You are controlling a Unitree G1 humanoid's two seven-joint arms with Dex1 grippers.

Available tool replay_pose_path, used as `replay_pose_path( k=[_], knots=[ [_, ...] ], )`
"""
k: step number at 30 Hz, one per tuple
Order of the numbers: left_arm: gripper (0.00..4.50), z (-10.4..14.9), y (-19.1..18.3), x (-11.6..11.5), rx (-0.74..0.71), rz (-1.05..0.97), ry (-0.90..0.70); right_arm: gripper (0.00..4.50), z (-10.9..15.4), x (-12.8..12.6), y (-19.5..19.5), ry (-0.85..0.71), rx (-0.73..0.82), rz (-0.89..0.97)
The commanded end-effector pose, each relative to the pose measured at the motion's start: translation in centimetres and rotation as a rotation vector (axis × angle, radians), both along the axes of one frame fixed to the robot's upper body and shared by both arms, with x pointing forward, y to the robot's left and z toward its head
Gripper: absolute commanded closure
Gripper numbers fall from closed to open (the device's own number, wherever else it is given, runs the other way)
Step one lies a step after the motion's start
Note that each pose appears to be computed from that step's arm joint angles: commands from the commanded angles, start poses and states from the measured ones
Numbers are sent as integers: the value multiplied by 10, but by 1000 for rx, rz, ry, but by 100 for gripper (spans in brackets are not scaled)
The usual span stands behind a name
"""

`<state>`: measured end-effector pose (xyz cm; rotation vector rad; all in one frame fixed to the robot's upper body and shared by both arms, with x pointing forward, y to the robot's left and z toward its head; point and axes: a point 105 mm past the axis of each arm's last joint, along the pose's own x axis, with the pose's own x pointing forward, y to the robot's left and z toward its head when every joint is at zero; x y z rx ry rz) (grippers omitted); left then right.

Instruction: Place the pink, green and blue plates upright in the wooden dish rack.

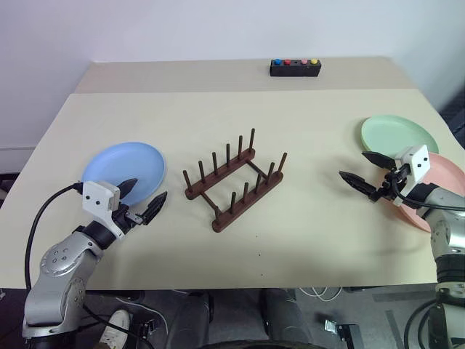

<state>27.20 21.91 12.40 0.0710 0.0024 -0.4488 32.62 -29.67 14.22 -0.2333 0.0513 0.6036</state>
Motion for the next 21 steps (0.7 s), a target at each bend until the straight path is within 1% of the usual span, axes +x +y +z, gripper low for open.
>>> replay_pose_path(
  k=[1, 5, 11, 17, 19, 21],
  knots=[
    [7, 2, -4, -1, 4, -37, 4, 0, 16, -10, -3, -24, 0, 26],
    [7, -1, -10, -1, 8, -73, 28, 0, 13, -18, 1, -9, 1, 31],
    [7, -6, -8, -8, 22, -89, 62, 0, 8, -25, 4, 4, -2, 25],
    [7, -11, -10, -25, 26, -144, 118, 0, 9, -24, 11, -1, -9, 36],
    [7, -12, -19, -33, -8, -205, 158, 0, 7, -24, 15, 1, -18, 47],
    [7, -15, -34, -42, 6, -295, 207, 0, 7, -26, 20, 1, -27, 64]
  ],
)
